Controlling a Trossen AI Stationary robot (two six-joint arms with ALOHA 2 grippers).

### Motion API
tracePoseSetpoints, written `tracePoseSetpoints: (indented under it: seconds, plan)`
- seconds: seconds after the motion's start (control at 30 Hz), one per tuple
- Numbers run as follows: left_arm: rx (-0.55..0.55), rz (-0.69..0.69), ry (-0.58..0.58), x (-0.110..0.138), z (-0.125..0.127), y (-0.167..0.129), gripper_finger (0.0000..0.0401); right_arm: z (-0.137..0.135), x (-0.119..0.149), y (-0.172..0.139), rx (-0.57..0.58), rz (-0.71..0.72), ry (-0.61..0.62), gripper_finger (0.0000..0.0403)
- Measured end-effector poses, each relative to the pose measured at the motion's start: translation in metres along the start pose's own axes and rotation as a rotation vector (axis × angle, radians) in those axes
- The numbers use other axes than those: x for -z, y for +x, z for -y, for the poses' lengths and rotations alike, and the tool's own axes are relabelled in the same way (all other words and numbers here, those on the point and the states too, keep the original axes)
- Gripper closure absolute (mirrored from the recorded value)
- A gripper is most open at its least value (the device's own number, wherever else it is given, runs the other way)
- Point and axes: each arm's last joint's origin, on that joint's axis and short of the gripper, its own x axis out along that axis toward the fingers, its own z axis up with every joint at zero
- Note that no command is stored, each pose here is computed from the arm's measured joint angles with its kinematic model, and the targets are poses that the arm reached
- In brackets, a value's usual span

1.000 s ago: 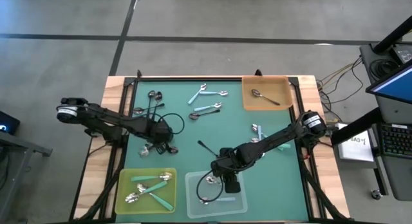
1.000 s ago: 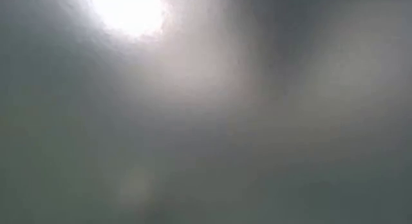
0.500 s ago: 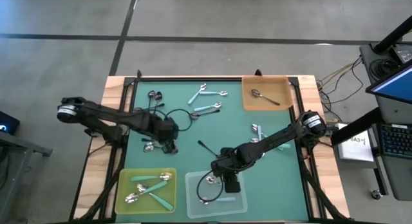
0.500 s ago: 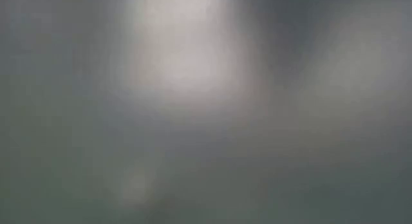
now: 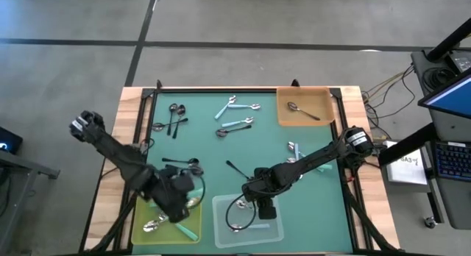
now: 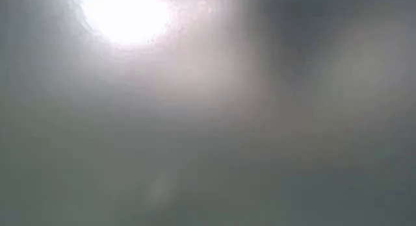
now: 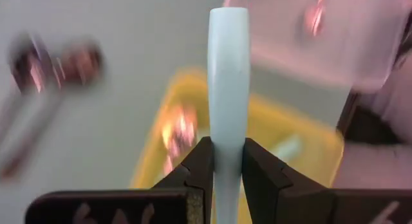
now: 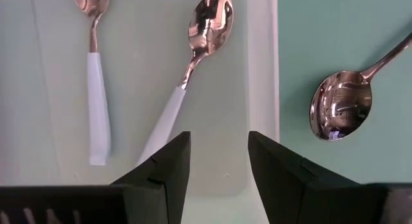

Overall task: Sort silverware by color (type)
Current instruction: Put the green spoon into the yellow bin, then put the blue spoon into the transparent bin

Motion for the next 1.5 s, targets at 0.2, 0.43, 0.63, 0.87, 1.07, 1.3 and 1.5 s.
tracePoseSetpoints:
  seconds: [0.2, 0.43, 0.63, 0.87, 1.07, 1.3, 1.5]
  plan:
    - [-0.040, -0.272, -0.003, 0.032, 0.016, 0.028, 0.0360, -0.001, -0.001, -0.001, -0.002, 0.005, 0.021, 0.0255]
    - [-0.173, -0.352, 0.024, 0.041, 0.019, 0.060, 0.0327, -0.005, -0.009, -0.021, -0.012, 0.041, 0.019, 0.0255]
    - [-0.173, -0.378, 0.077, 0.041, 0.024, 0.064, 0.0277, 0.001, 0.002, -0.040, 0.153, 0.015, 0.022, 0.0255]
    - [-0.185, -0.240, 0.181, 0.033, 0.030, 0.056, 0.0235, 0.018, 0.018, -0.052, 0.337, -0.099, 0.079, 0.0256]
    - [-0.338, -0.140, 0.293, 0.021, 0.024, 0.038, 0.0221, 0.037, 0.035, -0.059, 0.383, -0.189, 0.169, 0.0278]
    - [-0.394, -0.044, 0.329, 0.003, 0.023, 0.025, 0.0220, 0.074, 0.071, -0.059, 0.415, -0.187, 0.362, 0.0308]
    - [-0.420, -0.040, 0.332, -0.010, 0.016, 0.025, 0.0220, 0.104, 0.103, -0.058, 0.386, -0.069, 0.591, 0.0296]
